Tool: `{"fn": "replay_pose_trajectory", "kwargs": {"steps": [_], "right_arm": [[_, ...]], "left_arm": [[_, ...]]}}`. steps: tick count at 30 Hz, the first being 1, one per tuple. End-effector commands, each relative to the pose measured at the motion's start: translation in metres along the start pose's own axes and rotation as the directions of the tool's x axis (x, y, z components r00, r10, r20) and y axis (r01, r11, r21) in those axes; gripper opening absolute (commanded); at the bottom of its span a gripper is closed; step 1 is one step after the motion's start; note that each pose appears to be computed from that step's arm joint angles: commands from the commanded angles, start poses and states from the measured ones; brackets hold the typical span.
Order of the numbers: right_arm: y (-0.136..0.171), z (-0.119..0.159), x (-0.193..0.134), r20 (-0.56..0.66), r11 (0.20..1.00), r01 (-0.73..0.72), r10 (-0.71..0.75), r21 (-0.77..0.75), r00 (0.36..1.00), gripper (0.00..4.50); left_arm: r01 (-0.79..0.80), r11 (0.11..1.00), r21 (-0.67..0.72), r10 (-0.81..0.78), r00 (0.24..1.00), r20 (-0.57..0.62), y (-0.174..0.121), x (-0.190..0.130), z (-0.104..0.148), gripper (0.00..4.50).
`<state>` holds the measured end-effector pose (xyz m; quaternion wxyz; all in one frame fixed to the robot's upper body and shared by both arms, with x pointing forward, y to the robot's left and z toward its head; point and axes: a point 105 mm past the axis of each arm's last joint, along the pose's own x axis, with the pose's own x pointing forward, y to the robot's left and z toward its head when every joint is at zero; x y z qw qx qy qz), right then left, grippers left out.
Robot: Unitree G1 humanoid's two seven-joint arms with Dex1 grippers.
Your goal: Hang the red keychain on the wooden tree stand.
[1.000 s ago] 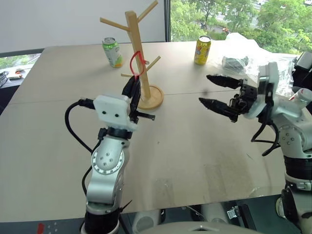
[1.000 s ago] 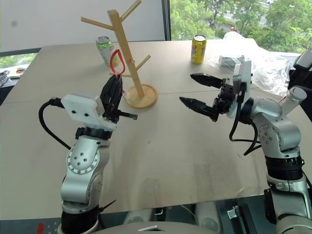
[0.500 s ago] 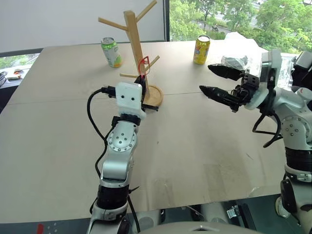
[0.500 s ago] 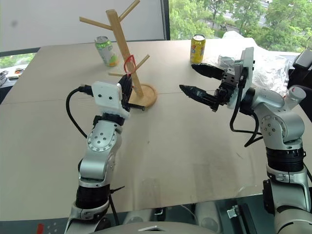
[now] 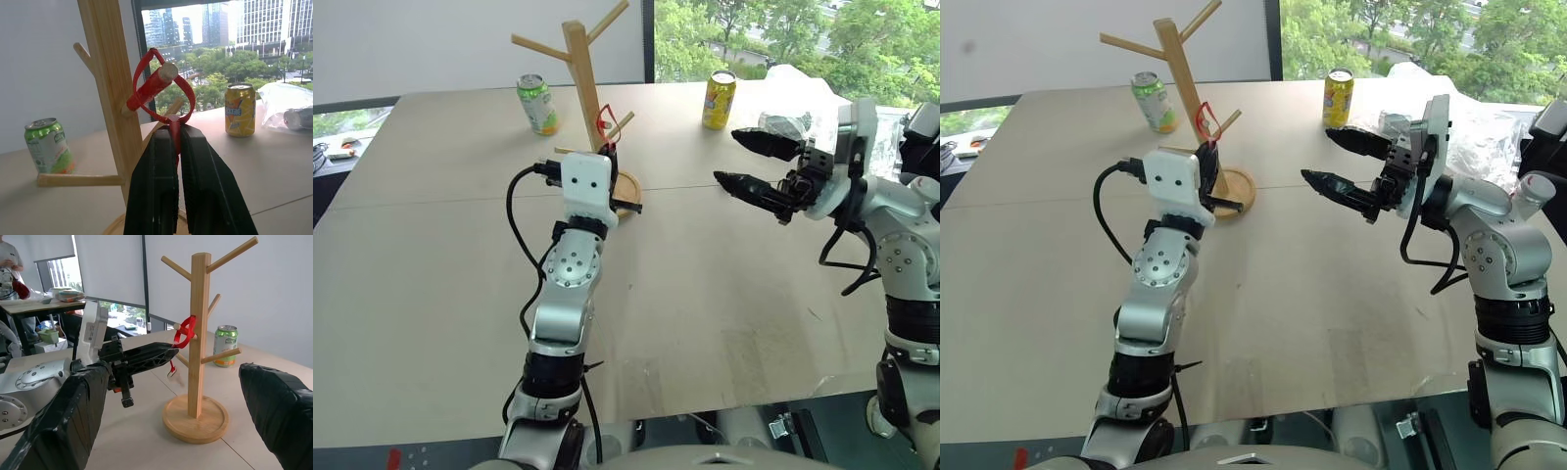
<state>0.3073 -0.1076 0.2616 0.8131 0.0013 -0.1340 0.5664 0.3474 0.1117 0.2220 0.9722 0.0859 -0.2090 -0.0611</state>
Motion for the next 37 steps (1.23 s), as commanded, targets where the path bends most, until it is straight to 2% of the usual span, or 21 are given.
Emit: {"fn": "replay_pose_trajectory", "kwargs": {"steps": [1,9,10,11,14,18,25,29,32,34,37], "right_arm": [[0.002,0.018,0.0,0.04,0.997,-0.004,0.007,-0.072,0.999,4.5],[0.0,0.017,0.0,0.04,0.997,0.005,-0.001,-0.079,0.999,4.5],[0.0,0.017,0.0,0.04,0.997,0.006,-0.003,-0.079,0.999,4.5],[-0.001,0.017,0.0,0.04,0.997,0.008,-0.005,-0.079,0.999,4.5],[-0.001,0.016,0.0,0.04,0.997,0.011,-0.008,-0.079,0.999,4.5],[-0.001,0.015,0.0,0.041,0.997,0.014,-0.011,-0.076,0.999,4.5],[-0.006,0.008,-0.002,0.04,0.996,0.058,-0.055,-0.063,0.998,4.5],[-0.029,-0.013,-0.008,0.04,0.97,0.233,-0.231,-0.067,0.972,4.5],[-0.05,-0.033,-0.016,0.042,0.91,0.405,-0.403,-0.092,0.914,4.5],[-0.064,-0.056,-0.025,0.041,0.834,0.543,-0.542,-0.098,0.84,4.5],[-0.07,-0.08,-0.033,0.034,0.761,0.64,-0.641,-0.105,0.767,4.5]], "left_arm": [[-0.045,0.999,-0.011,0.045,0.999,0.019,0.006,0.007,0.007,0.05],[-0.065,0.998,-0.025,0.065,0.998,-0.005,0.01,0.011,0.002,0.05],[-0.065,0.998,-0.023,0.065,0.998,-0.006,0.01,0.011,0.001,0.72],[-0.065,0.998,-0.023,0.065,0.998,-0.005,0.011,0.011,0.001,0.94],[-0.063,0.998,-0.021,0.063,0.998,0.002,0.01,0.011,0.003,2.59],[-0.059,0.998,-0.021,0.059,0.998,0.002,0.009,0.01,0.003,4.39],[-0.037,0.999,-0.028,0.037,0.999,-0.008,0.007,0.0,-0.002,4.45],[-0.034,0.999,-0.005,0.034,0.999,-0.04,0.015,-0.019,-0.013,4.45],[-0.059,0.998,0.021,0.06,0.996,-0.073,0.027,-0.034,-0.023,4.45],[-0.084,0.996,0.034,0.088,0.987,-0.131,0.036,-0.047,-0.041,4.45],[-0.154,0.988,0.014,0.154,0.97,-0.189,0.047,-0.059,-0.057,4.45]]}}
